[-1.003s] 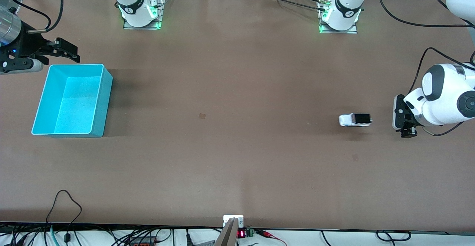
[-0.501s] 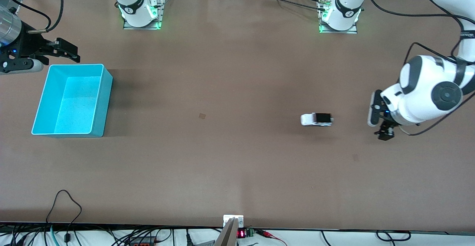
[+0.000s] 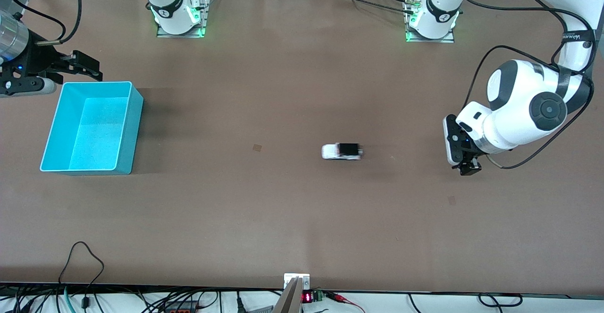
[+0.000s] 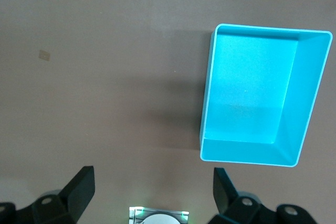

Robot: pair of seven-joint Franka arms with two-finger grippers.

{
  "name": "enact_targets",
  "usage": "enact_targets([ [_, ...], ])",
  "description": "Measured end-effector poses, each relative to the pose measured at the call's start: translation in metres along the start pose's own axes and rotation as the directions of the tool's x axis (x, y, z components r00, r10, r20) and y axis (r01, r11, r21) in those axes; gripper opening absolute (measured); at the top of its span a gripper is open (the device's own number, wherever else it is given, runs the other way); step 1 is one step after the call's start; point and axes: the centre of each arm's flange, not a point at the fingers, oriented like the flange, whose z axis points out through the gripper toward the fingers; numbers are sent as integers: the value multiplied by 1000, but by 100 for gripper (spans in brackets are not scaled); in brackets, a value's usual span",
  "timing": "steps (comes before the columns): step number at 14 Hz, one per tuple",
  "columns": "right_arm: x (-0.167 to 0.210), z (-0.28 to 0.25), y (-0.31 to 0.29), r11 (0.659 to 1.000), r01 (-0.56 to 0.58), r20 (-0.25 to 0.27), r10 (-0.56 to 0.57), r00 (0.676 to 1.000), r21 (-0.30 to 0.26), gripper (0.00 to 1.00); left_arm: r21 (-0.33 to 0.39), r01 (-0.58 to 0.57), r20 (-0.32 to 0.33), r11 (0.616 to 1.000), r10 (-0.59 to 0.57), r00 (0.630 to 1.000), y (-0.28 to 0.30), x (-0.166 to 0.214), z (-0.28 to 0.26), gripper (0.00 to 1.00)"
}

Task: Wind and store white jeep toy
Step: 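Open the left gripper and lift it off the jeep, then reach the right gripper toward the jeep while the left gripper withdraws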

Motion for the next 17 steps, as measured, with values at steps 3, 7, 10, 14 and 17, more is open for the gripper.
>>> enact_targets([
  [3,0,0,1,1000,-1,0,1,1000,-1,100,49,195,-32,980,-194,981,-11,4,-28,100],
  [7,1,2,1,1000,-2,5,2,1000,-1,100,78,444,-68,892,-440,895,-15,4,-53,100],
  [10,2,6,1,1000,1,20,-1,1000,-1,100,104,581,-91,807,-574,814,-24,-7,-68,100],
  [14,5,28,0,1000,16,111,-17,994,5,100,103,799,-137,593,-787,601,-32,-25,-96,100],
  [17,9,44,-1,999,46,168,-47,985,13,100,79,906,-133,416,-896,423,-27,-35,-120,100],
])
